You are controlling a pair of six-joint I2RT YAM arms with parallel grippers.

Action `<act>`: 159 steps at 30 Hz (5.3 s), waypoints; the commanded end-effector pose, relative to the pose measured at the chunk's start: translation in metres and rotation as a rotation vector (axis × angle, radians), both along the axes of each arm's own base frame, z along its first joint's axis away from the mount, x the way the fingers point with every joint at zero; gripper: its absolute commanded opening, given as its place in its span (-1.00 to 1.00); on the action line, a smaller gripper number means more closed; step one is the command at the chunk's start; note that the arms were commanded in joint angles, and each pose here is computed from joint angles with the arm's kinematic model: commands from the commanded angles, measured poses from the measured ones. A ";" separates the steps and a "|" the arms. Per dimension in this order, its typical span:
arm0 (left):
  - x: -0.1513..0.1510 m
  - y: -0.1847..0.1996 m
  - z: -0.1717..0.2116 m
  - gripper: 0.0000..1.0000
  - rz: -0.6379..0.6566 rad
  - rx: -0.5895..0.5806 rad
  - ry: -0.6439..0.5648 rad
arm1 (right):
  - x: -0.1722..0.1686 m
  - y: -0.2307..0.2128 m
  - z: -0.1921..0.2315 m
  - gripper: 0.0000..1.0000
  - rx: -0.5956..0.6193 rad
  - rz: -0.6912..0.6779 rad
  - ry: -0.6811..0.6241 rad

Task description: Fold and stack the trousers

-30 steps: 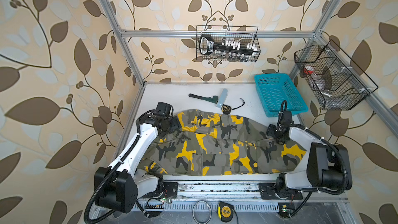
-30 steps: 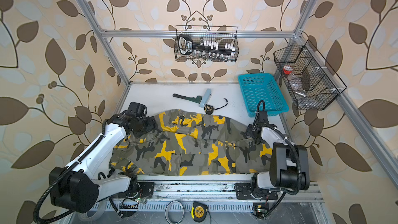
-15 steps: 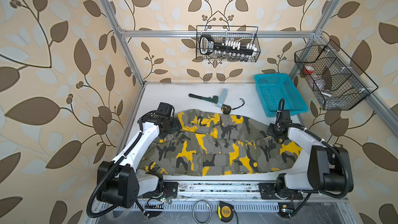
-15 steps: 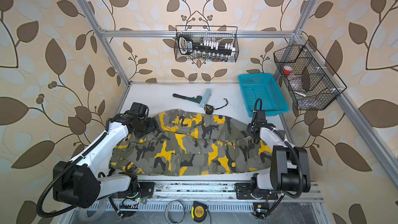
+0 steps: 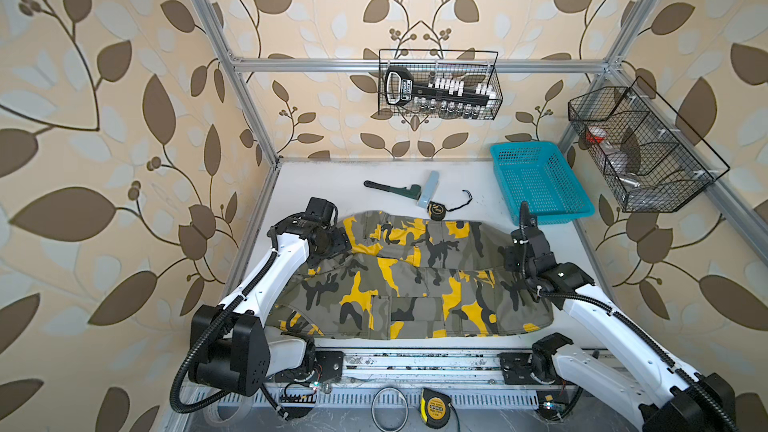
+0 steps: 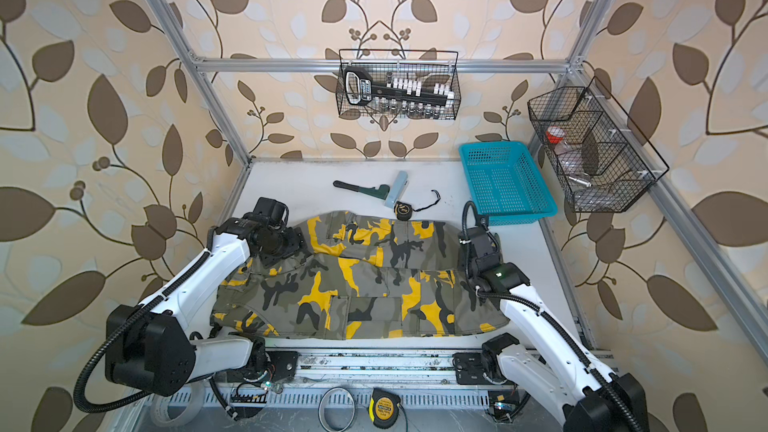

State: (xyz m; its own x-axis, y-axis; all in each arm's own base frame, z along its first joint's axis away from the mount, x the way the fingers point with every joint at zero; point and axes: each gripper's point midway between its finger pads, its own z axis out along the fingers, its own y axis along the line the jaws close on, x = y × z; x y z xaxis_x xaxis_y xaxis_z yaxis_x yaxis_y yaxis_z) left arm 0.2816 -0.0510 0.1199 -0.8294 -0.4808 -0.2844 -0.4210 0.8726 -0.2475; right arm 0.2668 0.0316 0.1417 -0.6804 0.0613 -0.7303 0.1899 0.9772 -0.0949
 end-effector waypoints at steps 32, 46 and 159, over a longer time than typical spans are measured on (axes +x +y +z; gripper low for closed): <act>0.002 -0.008 0.004 0.68 -0.073 0.016 0.006 | 0.052 0.006 -0.065 0.55 0.225 -0.037 0.206; -0.003 -0.006 -0.015 0.68 -0.055 0.022 0.050 | 0.037 -0.039 -0.080 -0.62 0.060 -0.244 0.261; 0.003 0.006 -0.030 0.67 -0.072 0.116 0.108 | 0.092 -0.153 0.064 -0.98 0.528 -0.430 -0.634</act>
